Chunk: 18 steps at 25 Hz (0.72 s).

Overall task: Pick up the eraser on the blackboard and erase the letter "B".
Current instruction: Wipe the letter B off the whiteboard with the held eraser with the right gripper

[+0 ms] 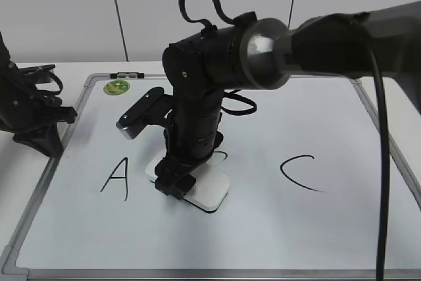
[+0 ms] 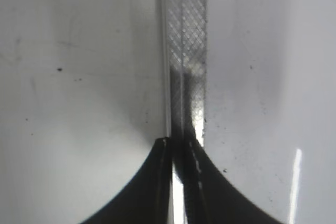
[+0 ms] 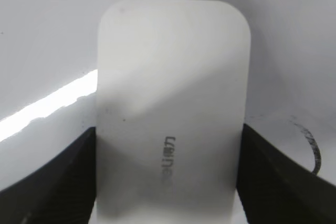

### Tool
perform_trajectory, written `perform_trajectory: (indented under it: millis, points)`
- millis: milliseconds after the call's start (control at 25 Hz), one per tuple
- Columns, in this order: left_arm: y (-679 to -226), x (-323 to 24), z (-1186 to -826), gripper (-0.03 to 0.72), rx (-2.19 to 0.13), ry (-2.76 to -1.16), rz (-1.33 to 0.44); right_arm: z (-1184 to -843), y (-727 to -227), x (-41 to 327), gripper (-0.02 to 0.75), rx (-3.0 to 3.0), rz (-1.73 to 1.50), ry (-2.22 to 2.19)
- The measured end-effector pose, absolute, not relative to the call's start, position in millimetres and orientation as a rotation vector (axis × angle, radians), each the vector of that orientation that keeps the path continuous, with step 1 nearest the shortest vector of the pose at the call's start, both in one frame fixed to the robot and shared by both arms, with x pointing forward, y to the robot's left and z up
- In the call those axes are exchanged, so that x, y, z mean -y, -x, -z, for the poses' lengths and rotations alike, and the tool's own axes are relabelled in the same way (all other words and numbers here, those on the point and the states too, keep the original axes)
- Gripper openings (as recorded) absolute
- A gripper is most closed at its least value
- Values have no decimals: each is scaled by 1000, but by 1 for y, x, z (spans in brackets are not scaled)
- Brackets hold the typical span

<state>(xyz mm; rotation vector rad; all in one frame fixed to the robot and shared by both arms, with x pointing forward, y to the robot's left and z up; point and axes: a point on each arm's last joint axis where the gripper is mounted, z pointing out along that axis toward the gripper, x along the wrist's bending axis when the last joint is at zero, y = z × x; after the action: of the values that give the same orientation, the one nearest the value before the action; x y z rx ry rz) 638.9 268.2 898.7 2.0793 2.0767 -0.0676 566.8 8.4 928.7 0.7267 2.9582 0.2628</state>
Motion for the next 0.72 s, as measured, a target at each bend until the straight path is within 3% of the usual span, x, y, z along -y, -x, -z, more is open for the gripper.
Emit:
perform_trajectory:
  millis: [400, 720]
  points:
    - [-639, -268, -899, 37, -2077, -2079, 68, -929, -570, -6, 541, -2863, -206, -809]
    - [-639, -268, -898, 39, -2078, -2080, 70, -929, -599, 22, 540, -2764, -228, -969]
